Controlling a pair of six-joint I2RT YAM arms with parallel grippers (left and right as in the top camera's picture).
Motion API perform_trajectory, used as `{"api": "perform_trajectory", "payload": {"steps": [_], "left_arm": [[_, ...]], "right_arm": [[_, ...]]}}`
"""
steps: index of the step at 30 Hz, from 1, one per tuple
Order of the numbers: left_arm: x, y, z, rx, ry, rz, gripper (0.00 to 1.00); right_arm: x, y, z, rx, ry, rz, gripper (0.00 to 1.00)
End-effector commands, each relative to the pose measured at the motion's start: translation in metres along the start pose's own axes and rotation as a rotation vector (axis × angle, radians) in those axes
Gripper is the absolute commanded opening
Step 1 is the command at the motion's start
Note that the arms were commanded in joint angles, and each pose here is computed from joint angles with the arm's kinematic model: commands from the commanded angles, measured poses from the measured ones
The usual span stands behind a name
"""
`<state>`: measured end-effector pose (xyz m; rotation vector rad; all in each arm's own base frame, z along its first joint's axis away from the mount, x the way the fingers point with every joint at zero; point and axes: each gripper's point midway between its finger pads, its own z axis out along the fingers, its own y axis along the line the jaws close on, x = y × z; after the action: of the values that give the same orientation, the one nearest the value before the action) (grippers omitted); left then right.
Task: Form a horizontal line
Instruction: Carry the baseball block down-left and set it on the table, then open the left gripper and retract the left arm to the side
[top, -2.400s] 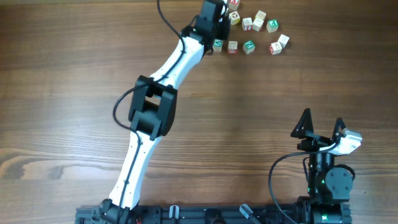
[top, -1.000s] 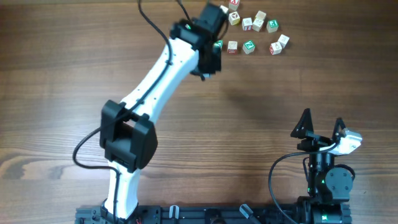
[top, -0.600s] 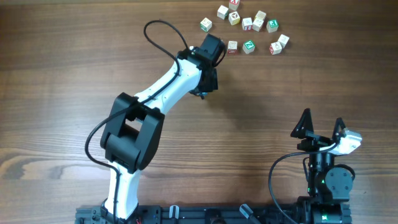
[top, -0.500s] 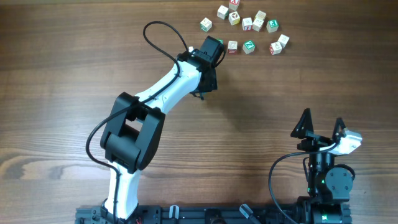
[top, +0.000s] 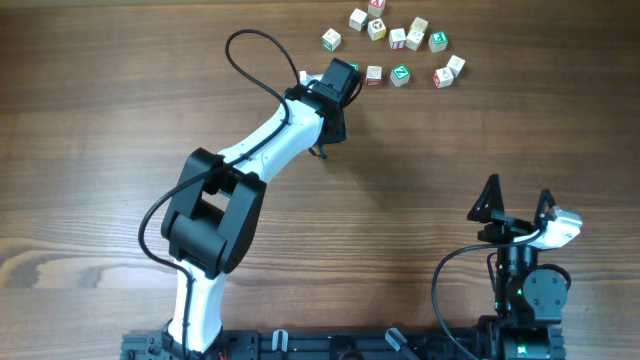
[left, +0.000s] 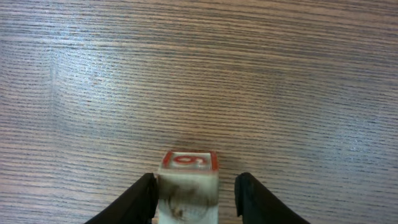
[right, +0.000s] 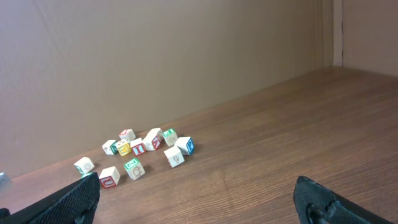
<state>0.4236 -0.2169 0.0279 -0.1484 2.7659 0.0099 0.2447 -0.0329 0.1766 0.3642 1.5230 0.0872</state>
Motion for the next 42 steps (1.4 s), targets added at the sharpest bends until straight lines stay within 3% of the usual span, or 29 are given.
{"api": "perform_trajectory", "payload": {"steps": [1,18,25,29,30,36,42], "left_arm": [[0.001,0.001,-0.004,-0.015,-0.014,0.011,0.44],[0.007,-0.01,-0.007,-0.005,-0.014,0.053,0.47],[-0.002,-0.007,-0.044,0.022,-0.045,0.053,0.63],[-0.006,-0.002,-0.081,0.05,-0.067,0.044,0.95],[-0.007,-0.001,-0.091,0.061,-0.071,0.043,1.0],[-0.008,0.008,-0.126,0.079,-0.097,0.036,1.0],[0.004,0.018,-0.13,0.047,-0.053,0.048,1.0]], "right_arm": [[-0.001,0.001,0.0,-0.009,-0.003,-0.007,1.0],[-0.001,0.001,0.0,-0.009,-0.003,-0.008,1.0],[-0.001,0.001,0.0,-0.009,-0.003,-0.008,1.0],[-0.001,0.001,0.0,-0.009,-0.003,-0.008,1.0],[-0.001,0.001,0.0,-0.009,-0.003,-0.008,1.0],[-0.001,0.001,0.0,-0.009,-0.003,-0.008,1.0],[-0.001,0.001,0.0,-0.009,-0.003,-0.007,1.0]]}}
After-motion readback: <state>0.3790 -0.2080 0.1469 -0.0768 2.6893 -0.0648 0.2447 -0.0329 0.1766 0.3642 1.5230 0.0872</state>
